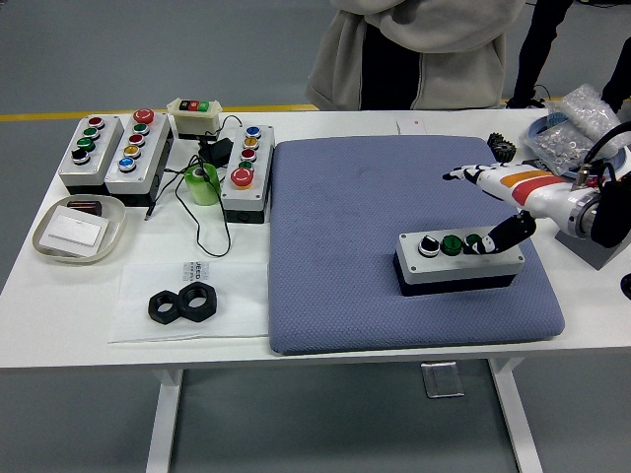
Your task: Pick up the button,place it on the desk,press the button,press the button
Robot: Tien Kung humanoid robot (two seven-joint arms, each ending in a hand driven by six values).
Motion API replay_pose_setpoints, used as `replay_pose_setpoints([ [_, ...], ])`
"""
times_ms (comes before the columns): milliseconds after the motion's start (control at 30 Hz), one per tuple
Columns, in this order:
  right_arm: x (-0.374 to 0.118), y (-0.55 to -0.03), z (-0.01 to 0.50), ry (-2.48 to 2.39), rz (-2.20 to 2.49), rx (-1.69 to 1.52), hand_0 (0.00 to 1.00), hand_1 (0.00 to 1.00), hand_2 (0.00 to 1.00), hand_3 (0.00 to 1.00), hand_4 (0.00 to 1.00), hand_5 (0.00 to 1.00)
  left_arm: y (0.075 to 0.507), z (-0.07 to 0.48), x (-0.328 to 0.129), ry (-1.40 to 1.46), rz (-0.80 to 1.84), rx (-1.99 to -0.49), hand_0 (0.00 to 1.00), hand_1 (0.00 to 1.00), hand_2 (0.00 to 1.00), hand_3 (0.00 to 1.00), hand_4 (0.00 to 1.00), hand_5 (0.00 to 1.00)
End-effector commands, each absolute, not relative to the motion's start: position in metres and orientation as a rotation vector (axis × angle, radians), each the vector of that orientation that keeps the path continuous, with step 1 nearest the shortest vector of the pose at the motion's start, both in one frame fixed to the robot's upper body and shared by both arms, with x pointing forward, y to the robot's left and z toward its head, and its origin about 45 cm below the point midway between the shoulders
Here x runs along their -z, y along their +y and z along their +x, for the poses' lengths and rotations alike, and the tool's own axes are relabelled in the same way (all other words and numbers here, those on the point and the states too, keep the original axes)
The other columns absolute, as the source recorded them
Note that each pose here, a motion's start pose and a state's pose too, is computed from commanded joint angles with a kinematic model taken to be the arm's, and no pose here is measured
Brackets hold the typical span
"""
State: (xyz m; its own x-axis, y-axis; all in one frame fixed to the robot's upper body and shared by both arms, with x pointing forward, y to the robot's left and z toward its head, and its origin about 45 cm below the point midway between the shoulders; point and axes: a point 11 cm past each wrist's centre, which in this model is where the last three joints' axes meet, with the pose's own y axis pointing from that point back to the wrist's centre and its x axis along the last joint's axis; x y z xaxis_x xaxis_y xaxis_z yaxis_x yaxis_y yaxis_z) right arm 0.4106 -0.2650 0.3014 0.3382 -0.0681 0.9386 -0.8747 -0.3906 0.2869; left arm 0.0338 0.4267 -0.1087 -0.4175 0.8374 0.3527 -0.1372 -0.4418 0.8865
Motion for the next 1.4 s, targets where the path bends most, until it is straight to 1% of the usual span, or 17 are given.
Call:
replay_pose_setpoints([
  [67,-0.308,-0.270,0.410,-0.870,1.709,-1.164,0.985,0.907,0.998,0.998,0.998,0.201,0.427,0.034,0.109,1.074,1.113,-1.919,0.702,0.832,0.893,0.826,0.641,0.998],
  [100,-0.311,-0.273,0.408,-0.879,1.693,-1.175,0.884,0.780,0.879,0.935,0.998,0.234,0.427,0.034,0.109,1.074,1.113,-1.919,0.702,0.832,0.893,0.826,0.641,0.998],
  [267,-0.327,-0.294,0.402,-0.983,1.624,-1.213,0.884,0.780,0.879,0.935,0.998,0.234,0.426,0.033,0.109,1.076,1.115,-1.918,0.702,0.832,0.893,0.826,0.641,0.998],
  [300,-0.328,-0.296,0.401,-0.997,1.621,-1.209,0.587,0.495,0.531,0.867,0.872,0.358,0.426,0.033,0.109,1.076,1.115,-1.918,0.702,0.832,0.893,0.826,0.641,0.998],
  [467,-0.332,-0.308,0.395,-1.068,1.621,-1.169,0.587,0.495,0.531,0.867,0.872,0.358,0.426,0.033,0.109,1.078,1.118,-1.916,0.702,0.832,0.893,0.826,0.641,0.998],
  [500,-0.331,-0.310,0.394,-1.073,1.625,-1.162,0.390,0.287,0.347,0.783,0.838,0.564,0.426,0.033,0.109,1.078,1.118,-1.916,0.701,0.832,0.892,0.826,0.641,0.998],
  [667,-0.320,-0.312,0.389,-1.030,1.642,-1.117,0.390,0.287,0.347,0.783,0.838,0.564,0.425,0.032,0.109,1.080,1.120,-1.914,0.701,0.832,0.892,0.826,0.641,0.998],
  [700,-0.315,-0.311,0.388,-1.007,1.646,-1.099,0.334,0.234,0.303,0.758,0.820,0.616,0.425,0.032,0.109,1.080,1.121,-1.914,0.707,0.832,0.892,0.827,0.641,0.998],
  [867,-0.299,-0.310,0.383,-0.940,1.658,-1.042,0.334,0.234,0.303,0.758,0.820,0.616,0.425,0.030,0.110,1.082,1.125,-1.911,0.707,0.832,0.892,0.827,0.641,0.998],
  [900,-0.296,-0.309,0.382,-0.928,1.660,-1.034,0.298,0.193,0.274,0.745,0.809,0.654,0.425,0.030,0.110,1.083,1.126,-1.911,0.711,0.832,0.892,0.826,0.641,0.998],
  [1067,-0.287,-0.305,0.378,-0.893,1.675,-1.016,0.298,0.193,0.274,0.745,0.809,0.654,0.425,0.027,0.110,1.084,1.133,-1.906,0.711,0.832,0.892,0.826,0.641,0.998],
  [1100,-0.286,-0.305,0.377,-0.891,1.677,-1.015,0.281,0.179,0.260,0.734,0.800,0.679,0.425,0.027,0.110,1.084,1.134,-1.906,0.712,0.832,0.892,0.826,0.640,0.998],
  [1400,-0.268,-0.302,0.370,-0.835,1.694,-0.968,0.276,0.173,0.257,0.734,0.797,0.688,0.425,0.025,0.110,1.084,1.138,-1.904,0.712,0.832,0.892,0.827,0.641,0.998],
])
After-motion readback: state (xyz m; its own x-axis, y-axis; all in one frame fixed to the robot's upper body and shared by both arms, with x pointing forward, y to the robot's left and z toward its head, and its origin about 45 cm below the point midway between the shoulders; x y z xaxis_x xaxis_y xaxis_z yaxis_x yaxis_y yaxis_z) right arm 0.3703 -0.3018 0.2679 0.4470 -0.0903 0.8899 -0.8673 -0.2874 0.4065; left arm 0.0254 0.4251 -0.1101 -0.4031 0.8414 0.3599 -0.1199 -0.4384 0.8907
